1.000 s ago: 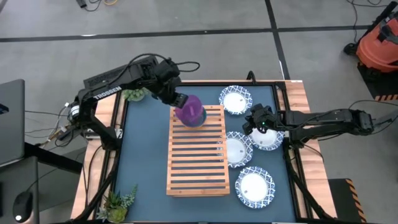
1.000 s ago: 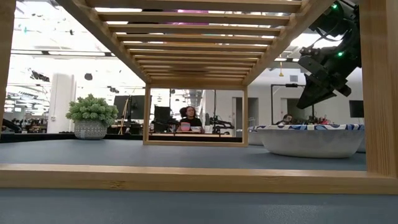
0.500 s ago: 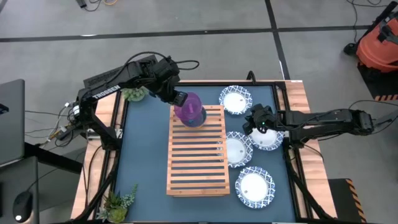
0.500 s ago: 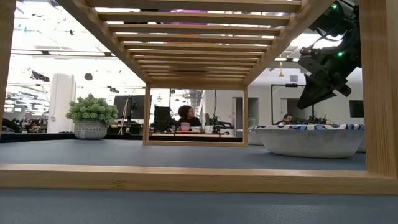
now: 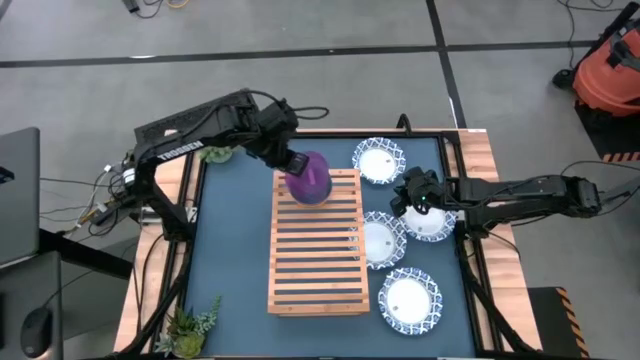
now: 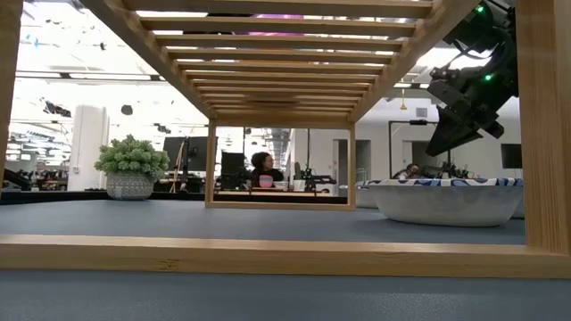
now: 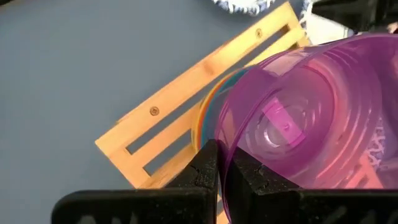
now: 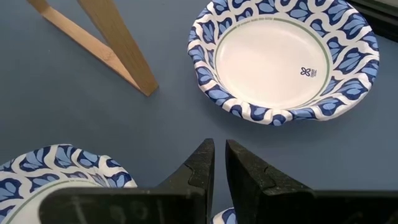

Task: Place and stack bowls onto a shelf
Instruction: Stack the small violet bowl on top of the small blue bowl

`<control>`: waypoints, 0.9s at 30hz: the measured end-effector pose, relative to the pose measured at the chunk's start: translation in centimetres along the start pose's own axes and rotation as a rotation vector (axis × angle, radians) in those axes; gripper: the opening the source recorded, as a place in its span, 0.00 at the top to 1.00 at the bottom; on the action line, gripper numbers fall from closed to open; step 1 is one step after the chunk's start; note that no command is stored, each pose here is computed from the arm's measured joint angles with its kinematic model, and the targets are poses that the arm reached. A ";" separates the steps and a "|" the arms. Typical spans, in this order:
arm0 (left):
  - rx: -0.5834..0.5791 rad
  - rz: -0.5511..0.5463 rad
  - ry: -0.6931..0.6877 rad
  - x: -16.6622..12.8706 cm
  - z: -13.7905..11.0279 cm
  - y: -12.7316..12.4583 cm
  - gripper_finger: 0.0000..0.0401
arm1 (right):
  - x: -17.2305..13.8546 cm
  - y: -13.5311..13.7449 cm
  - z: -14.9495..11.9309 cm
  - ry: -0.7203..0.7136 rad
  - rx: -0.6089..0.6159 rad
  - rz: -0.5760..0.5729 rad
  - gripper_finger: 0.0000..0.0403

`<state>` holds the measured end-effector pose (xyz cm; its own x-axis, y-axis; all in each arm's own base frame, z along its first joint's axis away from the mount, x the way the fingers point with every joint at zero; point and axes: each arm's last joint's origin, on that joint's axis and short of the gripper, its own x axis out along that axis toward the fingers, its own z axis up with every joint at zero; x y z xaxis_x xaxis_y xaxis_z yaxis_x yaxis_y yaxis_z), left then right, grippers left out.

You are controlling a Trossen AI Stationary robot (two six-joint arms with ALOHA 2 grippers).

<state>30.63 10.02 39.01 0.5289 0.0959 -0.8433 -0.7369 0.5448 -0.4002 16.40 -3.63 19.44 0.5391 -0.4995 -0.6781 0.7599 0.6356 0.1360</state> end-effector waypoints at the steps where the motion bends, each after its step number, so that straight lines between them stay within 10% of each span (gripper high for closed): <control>1: 0.011 -0.009 0.009 0.3 0.0 -0.2 1.00 | 0.0 0.0 0.0 0.001 0.000 -0.001 0.83; 27: 0.095 0.030 0.080 2.0 -0.1 -0.1 0.95 | 0.0 0.0 0.0 0.003 -0.002 -0.002 0.83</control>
<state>31.78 10.09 37.34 0.4692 0.0485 -0.8818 -0.7068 0.6192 -0.3420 16.37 -3.63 19.41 0.5364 -0.4988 -0.6808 0.7602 0.6359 0.1331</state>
